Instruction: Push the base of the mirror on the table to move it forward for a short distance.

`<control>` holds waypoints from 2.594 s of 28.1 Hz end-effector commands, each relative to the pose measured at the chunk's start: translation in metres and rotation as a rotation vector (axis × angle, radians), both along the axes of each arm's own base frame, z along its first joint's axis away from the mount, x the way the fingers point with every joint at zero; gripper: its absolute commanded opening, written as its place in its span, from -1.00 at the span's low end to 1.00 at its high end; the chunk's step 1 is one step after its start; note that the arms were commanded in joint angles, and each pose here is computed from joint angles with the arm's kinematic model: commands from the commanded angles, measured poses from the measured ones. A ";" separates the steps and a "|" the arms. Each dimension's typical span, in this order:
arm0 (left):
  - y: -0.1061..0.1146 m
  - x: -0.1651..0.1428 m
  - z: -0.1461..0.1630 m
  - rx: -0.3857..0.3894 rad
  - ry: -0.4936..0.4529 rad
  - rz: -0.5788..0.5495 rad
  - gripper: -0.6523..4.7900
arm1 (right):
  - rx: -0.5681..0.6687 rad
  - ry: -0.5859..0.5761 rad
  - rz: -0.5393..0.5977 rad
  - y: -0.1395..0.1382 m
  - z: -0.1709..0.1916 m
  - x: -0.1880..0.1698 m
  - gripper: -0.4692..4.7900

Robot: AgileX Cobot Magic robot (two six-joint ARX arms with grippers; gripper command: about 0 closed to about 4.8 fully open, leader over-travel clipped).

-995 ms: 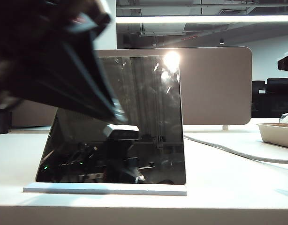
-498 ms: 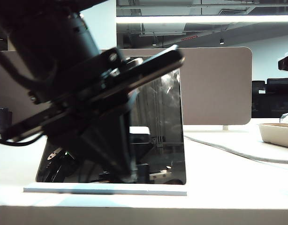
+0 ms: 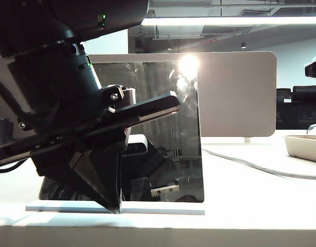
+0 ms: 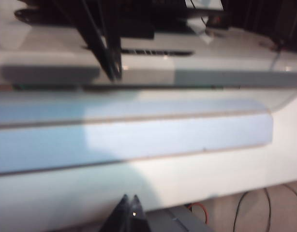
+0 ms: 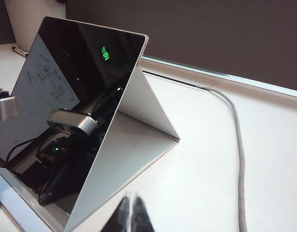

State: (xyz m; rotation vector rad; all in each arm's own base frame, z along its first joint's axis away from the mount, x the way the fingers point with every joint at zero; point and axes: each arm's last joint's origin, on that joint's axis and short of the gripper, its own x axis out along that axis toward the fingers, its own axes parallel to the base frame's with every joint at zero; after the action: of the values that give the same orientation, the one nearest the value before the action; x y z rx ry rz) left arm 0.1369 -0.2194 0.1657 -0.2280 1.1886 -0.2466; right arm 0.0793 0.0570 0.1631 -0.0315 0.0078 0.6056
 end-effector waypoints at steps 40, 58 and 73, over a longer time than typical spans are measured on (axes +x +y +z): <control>0.011 0.048 -0.021 -0.067 0.011 0.193 -0.76 | 0.008 -0.012 0.002 0.000 0.002 0.000 -0.74; -0.006 0.085 -0.020 -0.104 0.003 0.114 -0.76 | 0.008 -0.012 0.002 0.000 0.002 0.000 -0.74; -0.003 0.128 -0.023 -0.130 0.014 0.184 -0.76 | 0.008 -0.012 0.002 0.000 0.002 0.000 -0.74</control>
State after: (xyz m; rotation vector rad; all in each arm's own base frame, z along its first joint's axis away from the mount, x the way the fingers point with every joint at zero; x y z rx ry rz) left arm 0.2639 -0.2313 0.1521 -0.4893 1.1311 -0.2321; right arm 0.0793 0.0569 0.1632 -0.0314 0.0074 0.6052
